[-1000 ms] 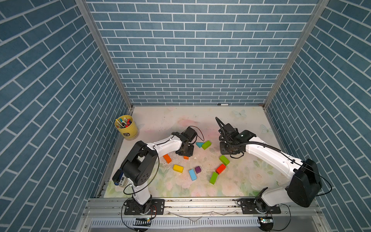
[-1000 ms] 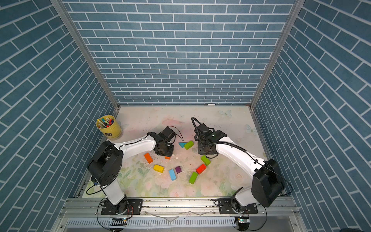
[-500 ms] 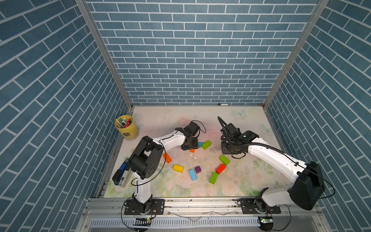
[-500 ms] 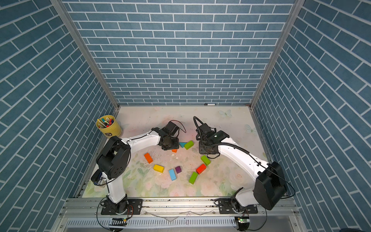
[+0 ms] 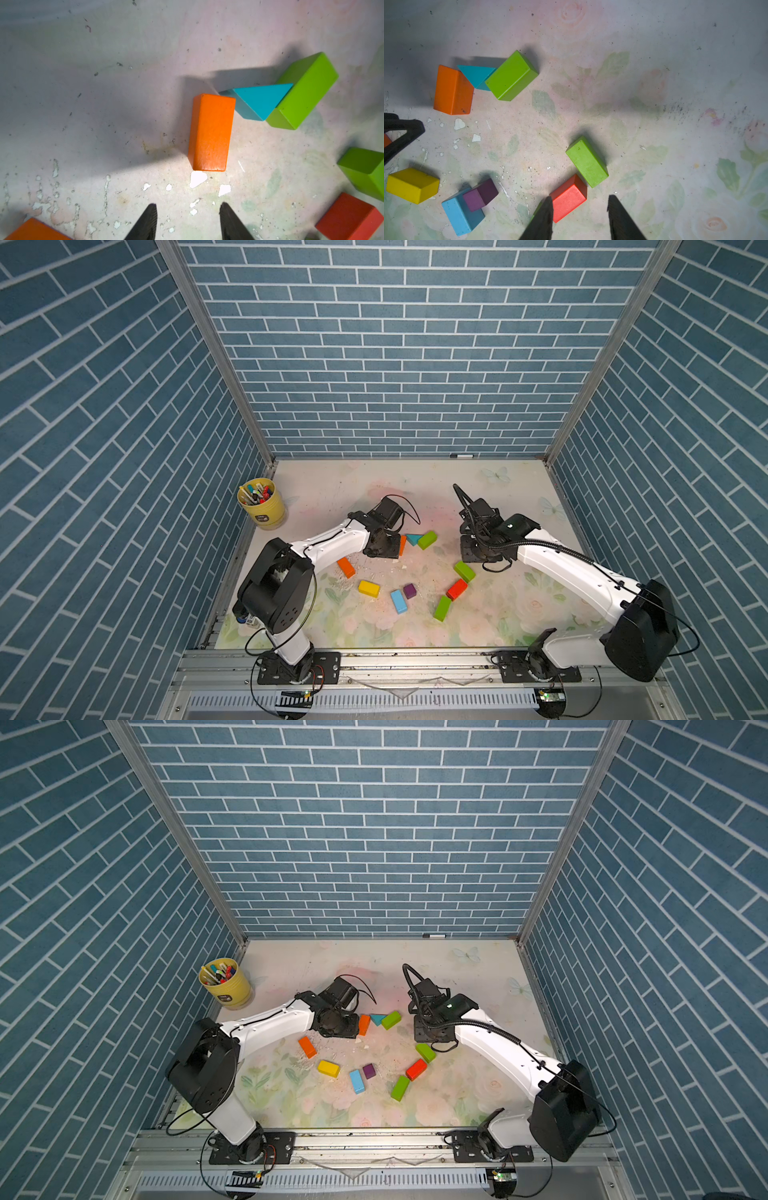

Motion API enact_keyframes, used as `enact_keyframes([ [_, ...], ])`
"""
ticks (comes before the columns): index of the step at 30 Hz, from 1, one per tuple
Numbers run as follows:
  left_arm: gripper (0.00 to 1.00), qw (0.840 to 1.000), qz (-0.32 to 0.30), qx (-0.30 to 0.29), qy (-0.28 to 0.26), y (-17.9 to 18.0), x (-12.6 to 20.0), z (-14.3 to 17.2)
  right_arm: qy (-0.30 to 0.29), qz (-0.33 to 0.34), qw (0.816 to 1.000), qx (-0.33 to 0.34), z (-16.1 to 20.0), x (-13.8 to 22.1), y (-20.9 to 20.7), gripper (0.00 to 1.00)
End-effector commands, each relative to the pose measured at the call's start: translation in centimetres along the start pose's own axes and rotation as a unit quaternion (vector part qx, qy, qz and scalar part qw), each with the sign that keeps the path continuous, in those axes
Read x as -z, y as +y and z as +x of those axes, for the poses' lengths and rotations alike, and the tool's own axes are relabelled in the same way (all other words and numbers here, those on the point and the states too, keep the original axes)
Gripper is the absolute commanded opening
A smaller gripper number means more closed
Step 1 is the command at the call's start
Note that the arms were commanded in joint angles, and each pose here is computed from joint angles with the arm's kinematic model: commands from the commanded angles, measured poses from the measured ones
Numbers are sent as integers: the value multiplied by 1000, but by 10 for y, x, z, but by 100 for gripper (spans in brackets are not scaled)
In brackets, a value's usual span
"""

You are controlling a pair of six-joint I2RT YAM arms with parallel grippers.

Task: Assemble a heart with building blocks
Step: Assemble the building block at the center of the board.

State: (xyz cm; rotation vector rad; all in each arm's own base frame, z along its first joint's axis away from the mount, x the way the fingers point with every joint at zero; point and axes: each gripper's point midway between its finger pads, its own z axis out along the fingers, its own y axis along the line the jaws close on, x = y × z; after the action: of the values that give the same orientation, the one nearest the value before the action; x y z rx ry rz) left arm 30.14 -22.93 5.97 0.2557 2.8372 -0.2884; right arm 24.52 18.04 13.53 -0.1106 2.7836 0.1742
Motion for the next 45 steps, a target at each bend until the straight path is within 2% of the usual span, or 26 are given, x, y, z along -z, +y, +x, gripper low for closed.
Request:
enact_keyframes([
  [1,52,998,-13,-46,39,6,-14,11,2,5,1000,-7,3,-1,-4,45],
  [7,54,996,2,-67,61,-1,-29,14,3,6,1000,-10,6,1,-6,45],
  [20,55,999,-23,-29,4,-4,-28,-27,1,6,1000,-12,5,4,-7,45],
  [28,53,1000,-28,-14,2,-4,-30,-30,-2,7,1000,-10,6,8,-9,45],
  [34,52,1000,-16,13,-12,-4,-9,-25,-3,6,1000,-8,5,10,-9,45],
  [37,51,1000,-14,16,-18,-1,0,-20,-1,6,1000,-8,7,9,-9,45],
  [42,39,999,-19,25,7,15,-16,-14,3,4,1000,-7,6,6,-6,45],
  [45,36,999,-14,38,10,19,-23,-20,2,3,1000,-7,5,7,-5,45],
])
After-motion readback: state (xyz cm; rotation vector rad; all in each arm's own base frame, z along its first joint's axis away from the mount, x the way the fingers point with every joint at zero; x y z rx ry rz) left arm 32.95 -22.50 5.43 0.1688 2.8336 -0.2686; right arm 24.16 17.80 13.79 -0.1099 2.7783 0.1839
